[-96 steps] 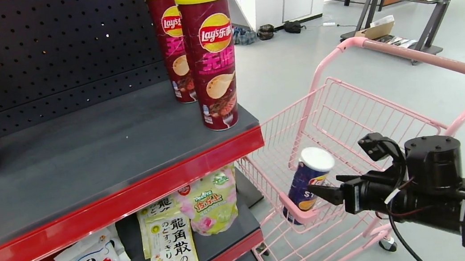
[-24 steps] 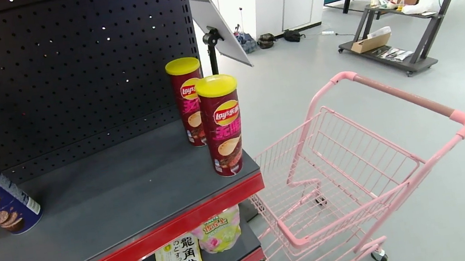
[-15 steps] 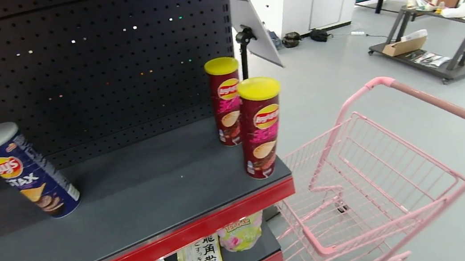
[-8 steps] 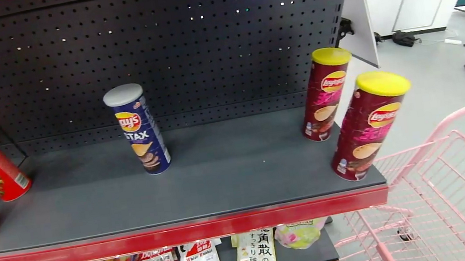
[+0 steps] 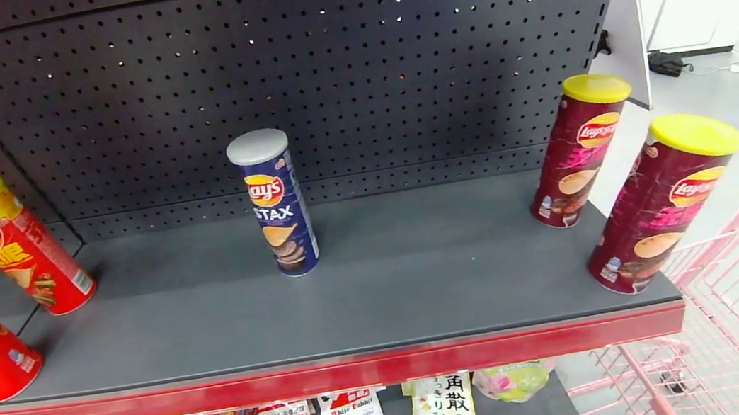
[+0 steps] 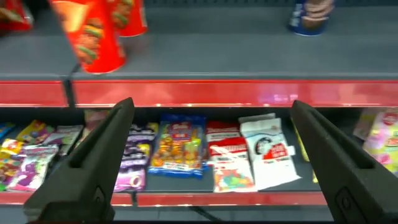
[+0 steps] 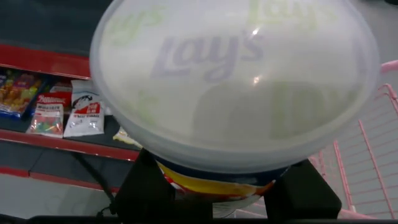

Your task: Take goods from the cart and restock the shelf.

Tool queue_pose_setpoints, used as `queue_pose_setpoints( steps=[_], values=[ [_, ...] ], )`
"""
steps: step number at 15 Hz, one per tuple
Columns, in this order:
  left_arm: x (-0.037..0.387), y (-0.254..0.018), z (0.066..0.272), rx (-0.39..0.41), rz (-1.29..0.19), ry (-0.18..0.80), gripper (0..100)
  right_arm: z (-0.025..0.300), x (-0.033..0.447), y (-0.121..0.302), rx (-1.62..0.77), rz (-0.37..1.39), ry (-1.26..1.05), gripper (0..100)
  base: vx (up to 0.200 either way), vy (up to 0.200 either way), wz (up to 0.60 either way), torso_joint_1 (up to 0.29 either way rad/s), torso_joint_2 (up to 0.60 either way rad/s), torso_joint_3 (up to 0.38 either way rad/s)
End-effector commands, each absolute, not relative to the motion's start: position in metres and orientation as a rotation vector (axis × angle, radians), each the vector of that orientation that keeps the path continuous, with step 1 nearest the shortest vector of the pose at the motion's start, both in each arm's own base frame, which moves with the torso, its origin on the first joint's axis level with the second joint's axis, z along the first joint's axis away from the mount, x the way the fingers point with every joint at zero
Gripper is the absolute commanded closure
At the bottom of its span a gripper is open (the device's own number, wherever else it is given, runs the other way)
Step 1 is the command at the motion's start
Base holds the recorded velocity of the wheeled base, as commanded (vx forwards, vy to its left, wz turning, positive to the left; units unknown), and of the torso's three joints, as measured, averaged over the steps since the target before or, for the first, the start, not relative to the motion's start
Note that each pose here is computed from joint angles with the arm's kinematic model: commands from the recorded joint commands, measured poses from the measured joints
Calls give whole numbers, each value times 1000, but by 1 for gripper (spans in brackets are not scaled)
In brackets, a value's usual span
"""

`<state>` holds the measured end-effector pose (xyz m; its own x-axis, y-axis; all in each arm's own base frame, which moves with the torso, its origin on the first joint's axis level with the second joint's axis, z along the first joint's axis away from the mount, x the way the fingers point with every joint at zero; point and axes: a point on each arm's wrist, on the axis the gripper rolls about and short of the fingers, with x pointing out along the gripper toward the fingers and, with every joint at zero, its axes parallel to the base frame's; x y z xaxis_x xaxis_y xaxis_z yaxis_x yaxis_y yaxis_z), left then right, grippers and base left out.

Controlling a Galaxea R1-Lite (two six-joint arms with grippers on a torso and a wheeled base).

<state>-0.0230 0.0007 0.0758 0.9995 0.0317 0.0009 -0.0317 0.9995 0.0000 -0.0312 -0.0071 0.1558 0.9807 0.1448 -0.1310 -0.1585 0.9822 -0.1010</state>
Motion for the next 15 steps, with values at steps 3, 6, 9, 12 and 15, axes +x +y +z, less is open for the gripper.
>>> queue_pose_setpoints(
  steps=[3,6,9,12,15],
  values=[
    [-23,1,76,0,32,0,0,152,-37,-11,-110,222,81,100,0,200,0,1,1,1],
    [-23,1,76,0,32,0,0,148,-38,-13,-113,257,75,100,0,133,0,0,0,2],
    [-23,1,76,0,32,0,0,150,-37,-13,-112,297,72,100,0,0,0,0,0,0],
    [-23,1,76,0,32,0,0,150,-37,-13,-113,302,75,100,67,0,0,2,1,2],
    [-23,1,76,0,32,0,0,151,-35,-13,-115,313,86,100,133,0,0,-5,0,3]
  ],
)
